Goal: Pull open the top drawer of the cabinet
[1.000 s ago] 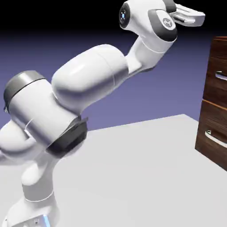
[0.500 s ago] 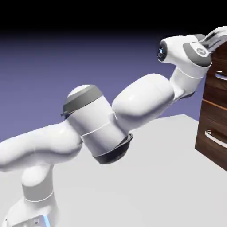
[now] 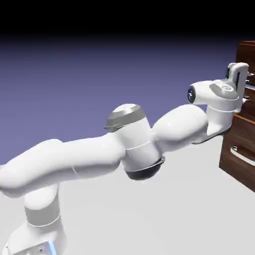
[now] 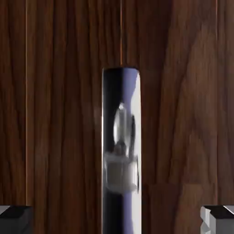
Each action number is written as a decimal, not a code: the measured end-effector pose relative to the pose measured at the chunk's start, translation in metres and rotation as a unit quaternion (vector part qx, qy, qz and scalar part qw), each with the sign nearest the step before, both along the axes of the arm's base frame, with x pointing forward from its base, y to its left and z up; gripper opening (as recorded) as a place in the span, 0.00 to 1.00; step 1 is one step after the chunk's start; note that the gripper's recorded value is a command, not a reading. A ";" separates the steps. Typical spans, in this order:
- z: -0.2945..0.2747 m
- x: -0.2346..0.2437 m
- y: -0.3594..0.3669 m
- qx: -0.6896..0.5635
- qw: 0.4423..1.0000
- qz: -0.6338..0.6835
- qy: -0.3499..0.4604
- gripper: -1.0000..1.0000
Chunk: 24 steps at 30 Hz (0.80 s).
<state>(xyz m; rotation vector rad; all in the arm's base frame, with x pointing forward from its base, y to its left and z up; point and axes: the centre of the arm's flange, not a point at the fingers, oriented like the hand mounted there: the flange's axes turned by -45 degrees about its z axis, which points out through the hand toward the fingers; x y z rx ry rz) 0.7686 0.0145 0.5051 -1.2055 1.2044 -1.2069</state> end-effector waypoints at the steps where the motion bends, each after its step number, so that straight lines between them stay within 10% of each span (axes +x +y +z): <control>1: 0.001 0.004 0.000 0.000 1.000 0.000 0.000 0.50; 7: -0.005 0.029 0.000 -0.001 1.000 -0.001 0.002 0.50; 8: -0.007 0.031 0.000 -0.001 1.000 -0.001 0.003 0.00; 24: -0.007 -0.030 0.000 -0.001 1.000 -0.001 0.002 0.00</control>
